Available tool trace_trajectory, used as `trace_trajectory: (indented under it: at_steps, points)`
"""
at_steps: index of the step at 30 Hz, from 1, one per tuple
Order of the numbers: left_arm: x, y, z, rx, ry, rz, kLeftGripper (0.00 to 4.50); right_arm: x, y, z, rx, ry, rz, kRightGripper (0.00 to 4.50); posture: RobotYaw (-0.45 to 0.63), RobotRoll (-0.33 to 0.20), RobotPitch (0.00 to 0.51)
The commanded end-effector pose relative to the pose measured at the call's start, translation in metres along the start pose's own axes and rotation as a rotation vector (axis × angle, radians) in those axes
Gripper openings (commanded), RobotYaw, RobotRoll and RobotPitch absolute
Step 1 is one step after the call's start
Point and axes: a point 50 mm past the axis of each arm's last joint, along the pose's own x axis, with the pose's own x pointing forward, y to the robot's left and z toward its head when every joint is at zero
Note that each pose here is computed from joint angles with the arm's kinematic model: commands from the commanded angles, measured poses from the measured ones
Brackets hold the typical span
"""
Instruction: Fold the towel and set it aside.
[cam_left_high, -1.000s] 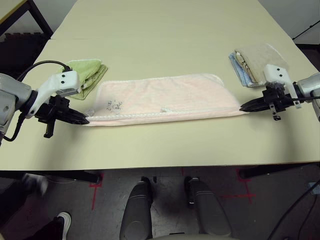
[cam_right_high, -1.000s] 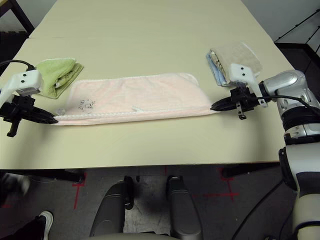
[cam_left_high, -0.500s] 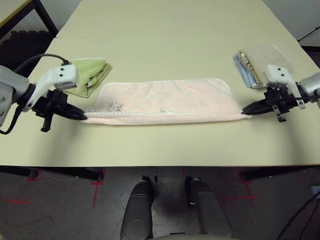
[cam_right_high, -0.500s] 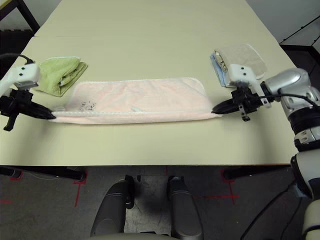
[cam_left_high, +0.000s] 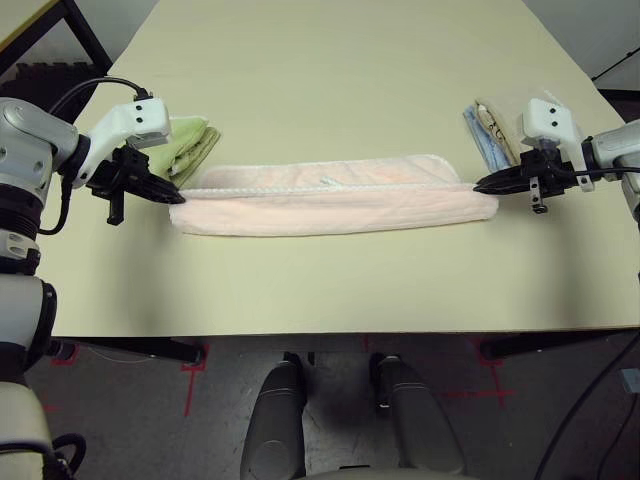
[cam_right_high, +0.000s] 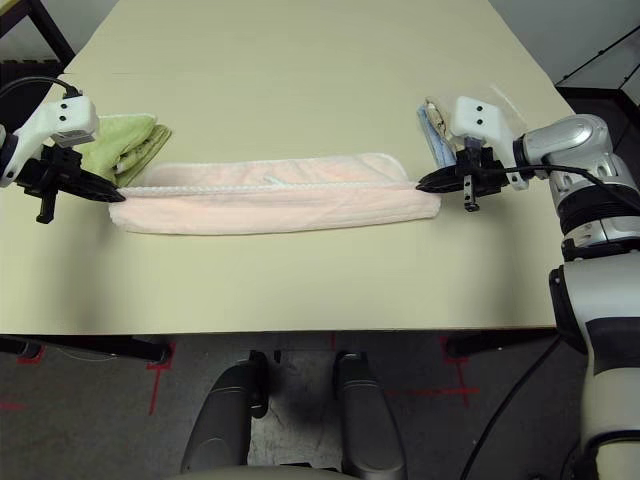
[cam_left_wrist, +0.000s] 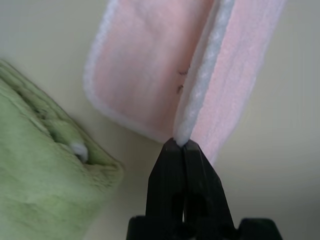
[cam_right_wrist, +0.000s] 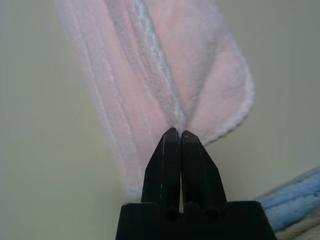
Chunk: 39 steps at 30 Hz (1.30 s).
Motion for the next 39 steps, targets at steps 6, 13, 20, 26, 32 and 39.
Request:
trace_trajectory:
  at_steps: [6,13,20,26,32,39]
  points:
    - [-0.003,0.010,-0.012,0.000,0.066,0.176,0.02,0.001,-0.007,-0.008,-0.051,0.079,-0.175,0.00,0.00,0.000,0.210]
    - [0.006,0.017,-0.008,0.032,0.057,0.297,0.02,0.011,-0.013,-0.003,-0.057,0.111,-0.255,0.00,0.00,0.000,0.210]
    - [0.012,0.017,-0.012,0.029,0.085,0.305,0.02,0.019,-0.011,-0.006,-0.071,0.165,-0.278,0.00,0.00,0.000,0.210]
    - [0.017,0.016,-0.016,0.039,0.103,0.311,0.02,0.024,-0.008,-0.011,-0.071,0.189,-0.282,0.00,0.00,0.000,0.210]
    - [0.017,0.019,-0.016,0.044,0.089,0.377,1.43,0.027,-0.010,-0.008,-0.042,0.135,-0.348,1.53,0.00,0.000,0.210]
    - [0.010,0.023,-0.004,0.040,-0.042,0.448,4.15,0.024,-0.019,0.019,0.147,-0.262,-0.417,4.11,0.00,0.000,0.208]
